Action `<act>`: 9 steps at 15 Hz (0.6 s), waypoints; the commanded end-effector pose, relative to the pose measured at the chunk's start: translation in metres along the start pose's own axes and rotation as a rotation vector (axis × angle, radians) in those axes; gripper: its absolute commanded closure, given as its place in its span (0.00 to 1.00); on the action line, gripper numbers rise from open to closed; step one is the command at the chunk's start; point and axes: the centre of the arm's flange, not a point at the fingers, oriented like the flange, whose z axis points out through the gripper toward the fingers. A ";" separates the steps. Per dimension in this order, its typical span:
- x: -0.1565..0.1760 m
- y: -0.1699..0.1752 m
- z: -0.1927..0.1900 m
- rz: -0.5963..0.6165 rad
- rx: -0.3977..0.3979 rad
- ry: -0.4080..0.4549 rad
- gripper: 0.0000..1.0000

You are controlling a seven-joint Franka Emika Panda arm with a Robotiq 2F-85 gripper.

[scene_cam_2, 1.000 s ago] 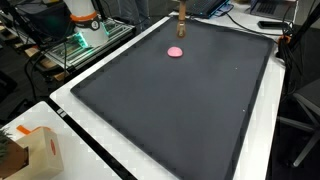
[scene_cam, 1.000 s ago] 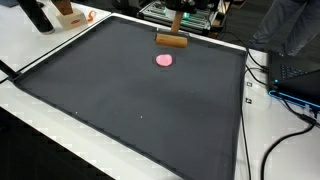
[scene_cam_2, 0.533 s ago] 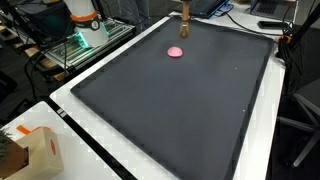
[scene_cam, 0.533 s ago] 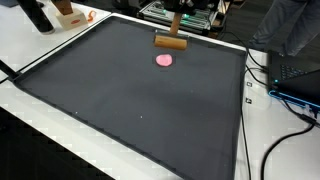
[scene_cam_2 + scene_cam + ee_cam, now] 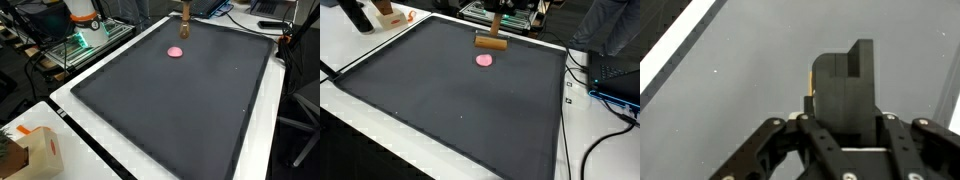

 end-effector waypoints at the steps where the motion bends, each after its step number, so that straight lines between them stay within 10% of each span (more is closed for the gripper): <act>1: -0.002 -0.010 0.011 0.012 0.000 0.062 0.77; 9: -0.006 -0.042 0.049 0.080 0.029 0.161 0.77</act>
